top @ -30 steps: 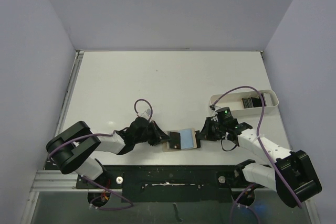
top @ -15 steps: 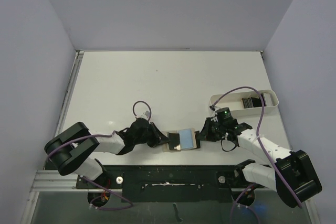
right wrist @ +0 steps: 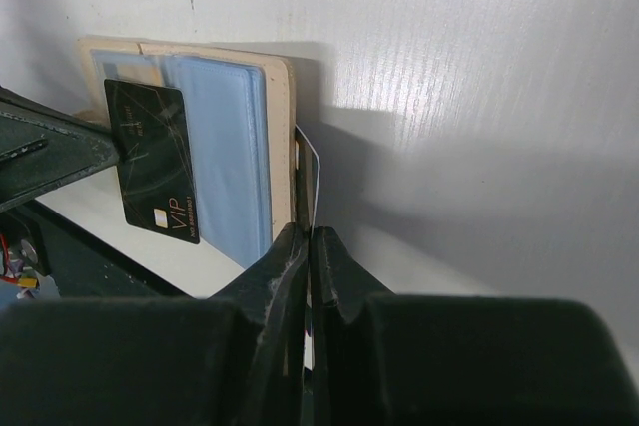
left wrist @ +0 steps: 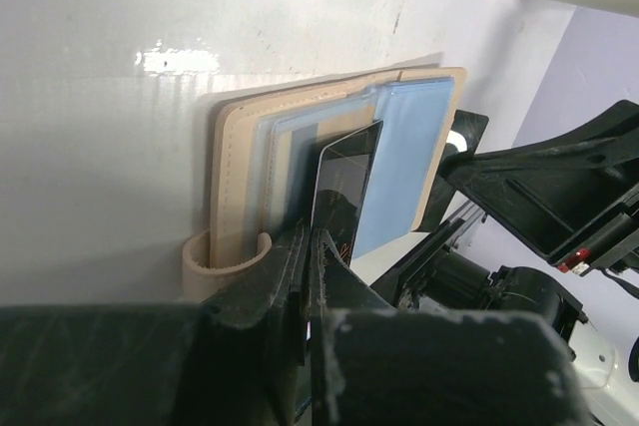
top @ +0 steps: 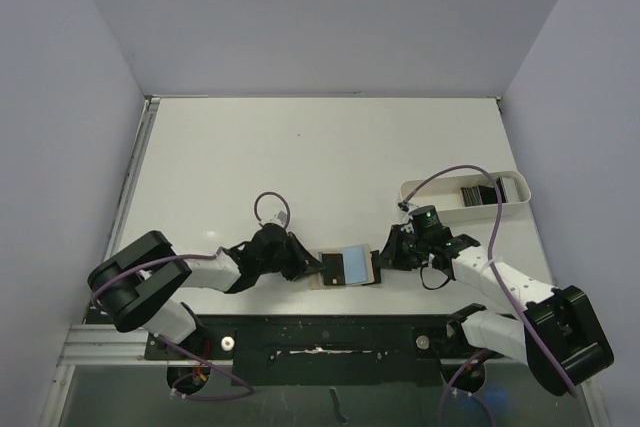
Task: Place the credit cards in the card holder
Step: Insert the credit card into the card holder.
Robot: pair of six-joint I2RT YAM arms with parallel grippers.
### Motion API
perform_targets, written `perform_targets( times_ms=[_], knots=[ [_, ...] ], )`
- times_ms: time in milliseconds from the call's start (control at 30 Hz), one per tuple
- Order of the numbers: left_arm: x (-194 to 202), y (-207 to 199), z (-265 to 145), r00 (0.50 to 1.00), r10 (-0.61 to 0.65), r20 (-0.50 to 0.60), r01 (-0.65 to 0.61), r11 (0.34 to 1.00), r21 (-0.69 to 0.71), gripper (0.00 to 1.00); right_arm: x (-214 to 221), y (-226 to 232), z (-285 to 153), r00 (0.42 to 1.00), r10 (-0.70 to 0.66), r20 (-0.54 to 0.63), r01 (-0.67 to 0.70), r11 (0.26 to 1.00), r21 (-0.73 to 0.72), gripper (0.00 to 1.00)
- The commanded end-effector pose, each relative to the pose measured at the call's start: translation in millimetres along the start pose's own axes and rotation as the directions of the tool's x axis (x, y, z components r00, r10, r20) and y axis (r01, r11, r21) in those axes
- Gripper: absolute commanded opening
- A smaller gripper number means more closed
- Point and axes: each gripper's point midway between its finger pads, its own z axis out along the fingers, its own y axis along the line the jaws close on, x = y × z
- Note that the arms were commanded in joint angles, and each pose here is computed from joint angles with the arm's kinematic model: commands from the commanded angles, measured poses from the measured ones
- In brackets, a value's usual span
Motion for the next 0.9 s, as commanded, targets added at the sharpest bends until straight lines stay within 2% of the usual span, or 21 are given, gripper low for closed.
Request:
perform_targets(
  times_ms=[0,400,533,733,867],
  knots=[
    [-6,-28,6,0.999,0.041,0.018,-0.042,0.997,0.069,0.00,10,-13,2,1.000,-0.008,-0.014,0.009,0.999,0.050,0.00],
    [-9,-23,11,0.998,0.047,0.029,-0.048,0.999,0.026,0.00,10,-11,3,1.000,-0.015,-0.022,0.016,0.998,0.053,0.00],
    [-10,-17,10,0.998,0.052,0.033,-0.052,0.999,0.002,0.00,-1,-10,-10,1.000,-0.024,-0.013,0.025,0.994,0.109,0.00],
    [-9,-15,7,0.998,0.054,0.035,-0.054,0.999,-0.003,0.00,-35,-8,-47,0.995,-0.067,0.075,0.047,0.969,0.241,0.00],
    [-10,-17,7,0.997,0.065,0.034,-0.065,0.998,0.002,0.00,-51,9,-62,0.988,-0.091,0.128,0.063,0.976,0.209,0.00]
  ],
)
